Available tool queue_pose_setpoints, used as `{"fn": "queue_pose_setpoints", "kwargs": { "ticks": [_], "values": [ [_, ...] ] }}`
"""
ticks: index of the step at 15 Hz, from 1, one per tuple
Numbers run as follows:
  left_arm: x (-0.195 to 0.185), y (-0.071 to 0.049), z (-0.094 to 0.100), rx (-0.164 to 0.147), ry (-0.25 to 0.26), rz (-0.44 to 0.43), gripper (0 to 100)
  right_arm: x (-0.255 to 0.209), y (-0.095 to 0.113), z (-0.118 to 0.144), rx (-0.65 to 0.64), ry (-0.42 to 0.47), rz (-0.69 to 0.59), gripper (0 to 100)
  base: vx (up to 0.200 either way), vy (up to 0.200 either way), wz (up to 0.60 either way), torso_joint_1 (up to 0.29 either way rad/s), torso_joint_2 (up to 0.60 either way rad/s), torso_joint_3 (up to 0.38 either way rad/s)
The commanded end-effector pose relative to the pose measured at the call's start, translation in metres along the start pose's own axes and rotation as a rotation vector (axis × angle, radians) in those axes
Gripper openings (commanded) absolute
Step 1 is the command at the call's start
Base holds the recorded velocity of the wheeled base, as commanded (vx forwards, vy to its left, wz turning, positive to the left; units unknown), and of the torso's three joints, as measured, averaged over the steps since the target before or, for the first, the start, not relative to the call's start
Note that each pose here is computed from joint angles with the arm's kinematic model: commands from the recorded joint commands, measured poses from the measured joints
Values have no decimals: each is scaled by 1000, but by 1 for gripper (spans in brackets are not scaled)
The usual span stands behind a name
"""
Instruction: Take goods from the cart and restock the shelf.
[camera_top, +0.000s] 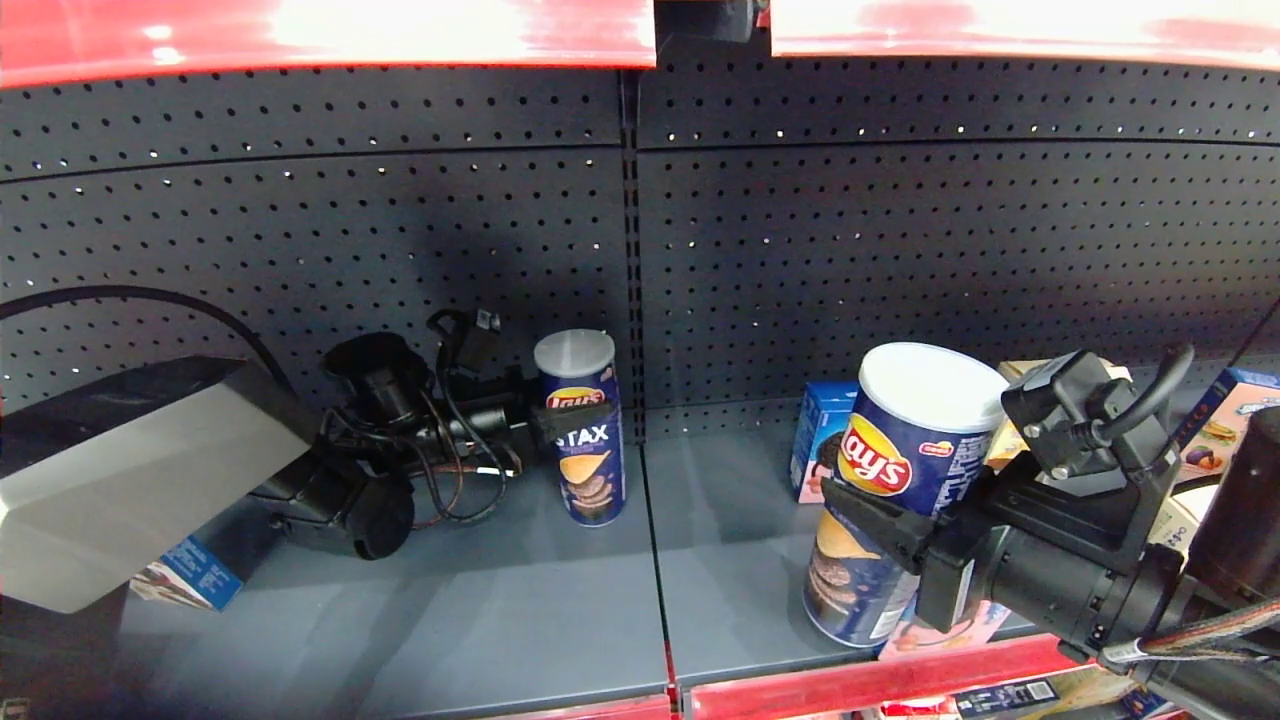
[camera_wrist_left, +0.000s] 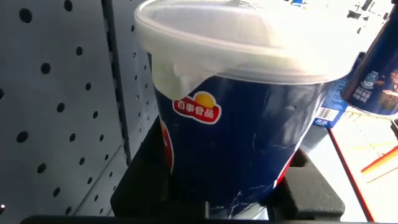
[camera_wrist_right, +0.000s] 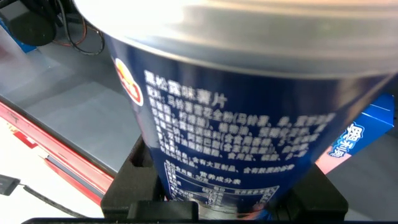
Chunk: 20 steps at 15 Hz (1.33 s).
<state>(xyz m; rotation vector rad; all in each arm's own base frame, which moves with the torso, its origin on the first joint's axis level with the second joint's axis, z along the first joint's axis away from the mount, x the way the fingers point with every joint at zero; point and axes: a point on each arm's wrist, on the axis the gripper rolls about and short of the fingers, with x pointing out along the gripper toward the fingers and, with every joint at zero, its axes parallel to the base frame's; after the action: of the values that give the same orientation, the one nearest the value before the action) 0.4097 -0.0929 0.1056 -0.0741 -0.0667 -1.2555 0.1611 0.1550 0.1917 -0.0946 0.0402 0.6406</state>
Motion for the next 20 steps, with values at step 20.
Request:
{"fn": "queue_pose_setpoints", "kwargs": {
  "ticks": [20],
  "values": [
    [-27, -127, 20, -78, 19, 14, 0, -5, -2, 0, 2, -4, -9, 0, 0, 0, 0, 0, 0, 0]
  ]
}}
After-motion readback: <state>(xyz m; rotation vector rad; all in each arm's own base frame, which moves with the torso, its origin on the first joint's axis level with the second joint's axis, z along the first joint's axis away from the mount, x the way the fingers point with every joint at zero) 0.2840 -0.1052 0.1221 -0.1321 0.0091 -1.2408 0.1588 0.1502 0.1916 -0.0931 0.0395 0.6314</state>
